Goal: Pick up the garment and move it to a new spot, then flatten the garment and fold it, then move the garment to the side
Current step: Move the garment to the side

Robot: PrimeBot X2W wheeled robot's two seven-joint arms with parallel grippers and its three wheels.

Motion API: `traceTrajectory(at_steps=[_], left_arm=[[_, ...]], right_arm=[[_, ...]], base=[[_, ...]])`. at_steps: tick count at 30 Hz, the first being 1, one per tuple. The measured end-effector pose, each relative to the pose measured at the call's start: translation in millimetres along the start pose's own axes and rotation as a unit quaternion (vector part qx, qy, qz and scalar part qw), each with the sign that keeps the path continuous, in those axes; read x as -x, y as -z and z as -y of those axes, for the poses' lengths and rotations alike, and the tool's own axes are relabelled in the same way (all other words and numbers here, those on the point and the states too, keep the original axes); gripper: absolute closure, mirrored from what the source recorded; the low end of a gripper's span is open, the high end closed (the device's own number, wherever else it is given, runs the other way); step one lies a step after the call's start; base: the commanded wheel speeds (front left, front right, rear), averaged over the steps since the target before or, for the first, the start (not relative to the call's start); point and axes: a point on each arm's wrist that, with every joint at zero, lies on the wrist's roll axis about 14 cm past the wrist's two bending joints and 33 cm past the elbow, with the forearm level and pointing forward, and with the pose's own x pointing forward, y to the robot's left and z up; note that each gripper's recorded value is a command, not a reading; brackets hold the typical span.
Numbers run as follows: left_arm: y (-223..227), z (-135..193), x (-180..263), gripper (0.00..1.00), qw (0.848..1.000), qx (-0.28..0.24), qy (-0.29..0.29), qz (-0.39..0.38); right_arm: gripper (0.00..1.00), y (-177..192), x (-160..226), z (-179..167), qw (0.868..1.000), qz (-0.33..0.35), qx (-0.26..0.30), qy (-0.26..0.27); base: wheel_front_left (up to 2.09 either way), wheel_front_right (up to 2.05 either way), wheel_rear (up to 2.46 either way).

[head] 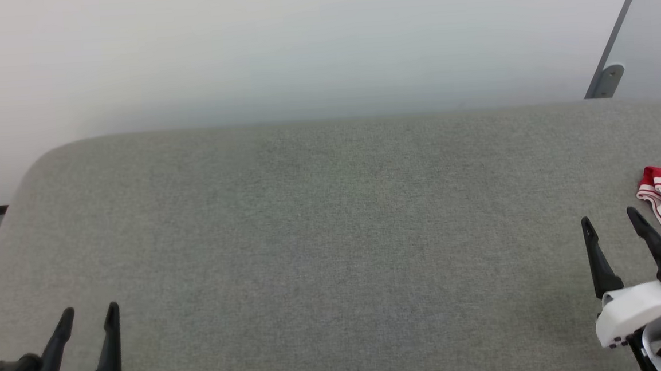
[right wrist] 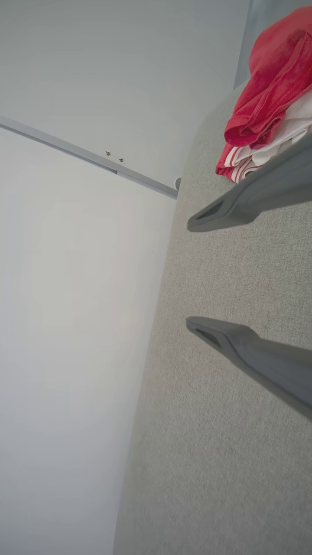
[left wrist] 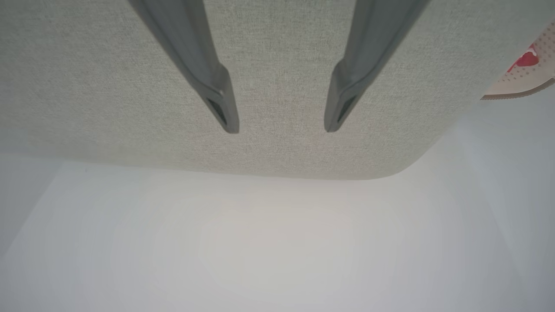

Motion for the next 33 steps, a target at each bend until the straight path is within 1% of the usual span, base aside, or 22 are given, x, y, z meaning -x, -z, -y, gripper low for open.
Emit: traceTrajectory(at_steps=[6,10,14,18,33], left_arm=[[-4.0,-8.6,11.2,0.0,1.0,0.001,-0.014,0.007],[0.8,-14.2,17.8,0.0,1.0,0.0,-0.023,-0.001],[2.1,-15.3,18.7,0.0,1.0,0.006,-0.028,-0.001],[3.6,-15.6,20.3,0.0,1.0,0.011,-0.03,-0.003],[3.6,-11.7,18.4,0.0,1.0,0.013,-0.021,-0.004]], right_arm=[[0.0,3.9,13.0,-10.2,1.0,0.002,-0.016,-0.003],[0.0,7.8,21.0,-17.6,1.0,0.0,-0.026,-0.005],[0.0,11.4,27.3,-17.9,1.0,-0.004,-0.029,-0.002],[0.0,14.8,33.4,-23.7,0.999,-0.008,-0.036,-0.005],[0.0,17.7,42.0,-28.0,0.999,-0.01,-0.045,-0.003]], base=[[0.0,0.0,0.0],[0.0,0.0,0.0],[0.0,0.0,0.0],[0.0,0.0,0.0],[0.0,0.0,0.0]])
